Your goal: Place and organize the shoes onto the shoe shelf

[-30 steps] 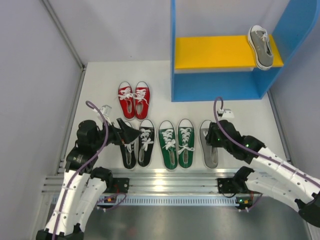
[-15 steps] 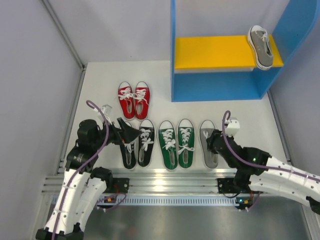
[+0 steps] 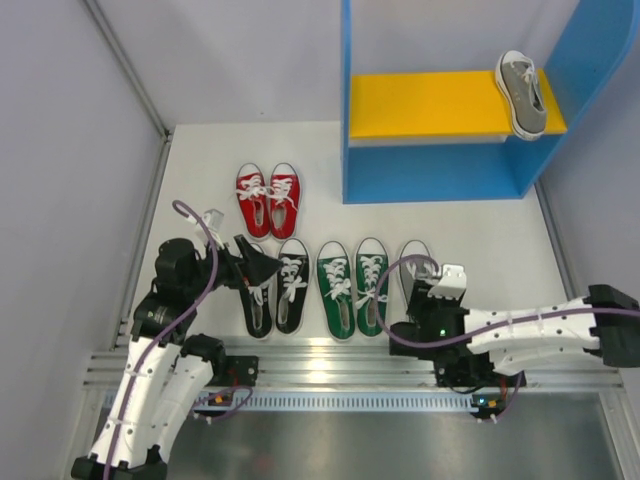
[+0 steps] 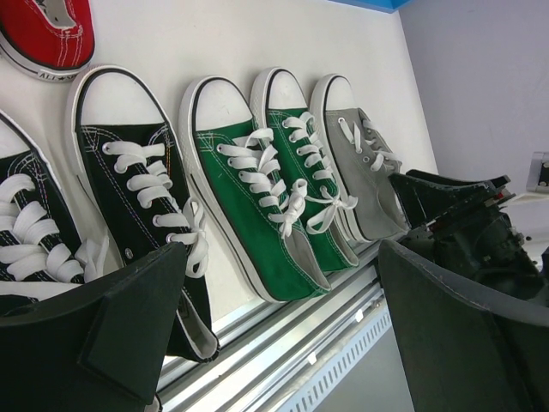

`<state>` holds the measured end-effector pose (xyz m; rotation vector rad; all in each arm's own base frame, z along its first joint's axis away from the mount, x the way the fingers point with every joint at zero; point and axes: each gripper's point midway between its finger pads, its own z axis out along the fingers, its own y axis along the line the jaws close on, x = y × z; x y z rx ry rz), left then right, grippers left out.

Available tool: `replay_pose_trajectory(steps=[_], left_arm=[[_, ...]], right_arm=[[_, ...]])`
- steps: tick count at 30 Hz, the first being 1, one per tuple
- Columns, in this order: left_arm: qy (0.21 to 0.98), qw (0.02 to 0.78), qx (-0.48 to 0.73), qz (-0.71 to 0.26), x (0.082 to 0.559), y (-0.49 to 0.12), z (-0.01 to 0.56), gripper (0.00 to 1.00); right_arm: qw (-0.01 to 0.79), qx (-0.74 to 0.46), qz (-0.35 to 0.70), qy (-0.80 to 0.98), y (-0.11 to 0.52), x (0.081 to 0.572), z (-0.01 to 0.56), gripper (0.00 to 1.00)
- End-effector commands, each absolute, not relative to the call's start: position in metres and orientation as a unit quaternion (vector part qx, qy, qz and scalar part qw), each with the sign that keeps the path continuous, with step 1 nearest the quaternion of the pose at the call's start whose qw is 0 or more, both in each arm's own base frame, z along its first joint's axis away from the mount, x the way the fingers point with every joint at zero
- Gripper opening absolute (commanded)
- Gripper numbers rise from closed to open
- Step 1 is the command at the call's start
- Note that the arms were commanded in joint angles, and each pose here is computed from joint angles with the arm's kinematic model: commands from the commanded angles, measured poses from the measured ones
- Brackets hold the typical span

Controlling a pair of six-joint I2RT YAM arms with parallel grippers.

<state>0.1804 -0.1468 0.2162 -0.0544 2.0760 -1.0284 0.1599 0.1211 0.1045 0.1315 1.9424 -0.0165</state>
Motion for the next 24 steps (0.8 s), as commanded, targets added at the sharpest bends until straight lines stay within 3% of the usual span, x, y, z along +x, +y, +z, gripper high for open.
replay_pose_trajectory(steps=[1, 8, 17, 24], left_arm=[[0.812, 0.42, -0.005, -0.405, 0.182, -0.147, 0.223, 0.99], [0.815, 0.414, -0.01, -0.405, 0.184, -0.147, 0.218, 0.99], [0.811, 0.411, -0.011, -0.415, 0.182, -0.15, 0.222, 0.99], [0.805, 0.416, -0.003, -0.423, 0.176, -0.151, 0.223, 0.99]], right_arm=[[0.626, 0.097, 0.007, 0.774, 0.111, 0.167, 0.131, 0.57], [0.628, 0.091, 0.024, 0.773, 0.103, 0.165, 0.124, 0.61], [0.576, 0.045, 0.186, 0.794, 0.143, 0.153, 0.115, 0.56], [0.537, 0.003, 0.113, 0.836, 0.152, 0.165, 0.099, 0.61]])
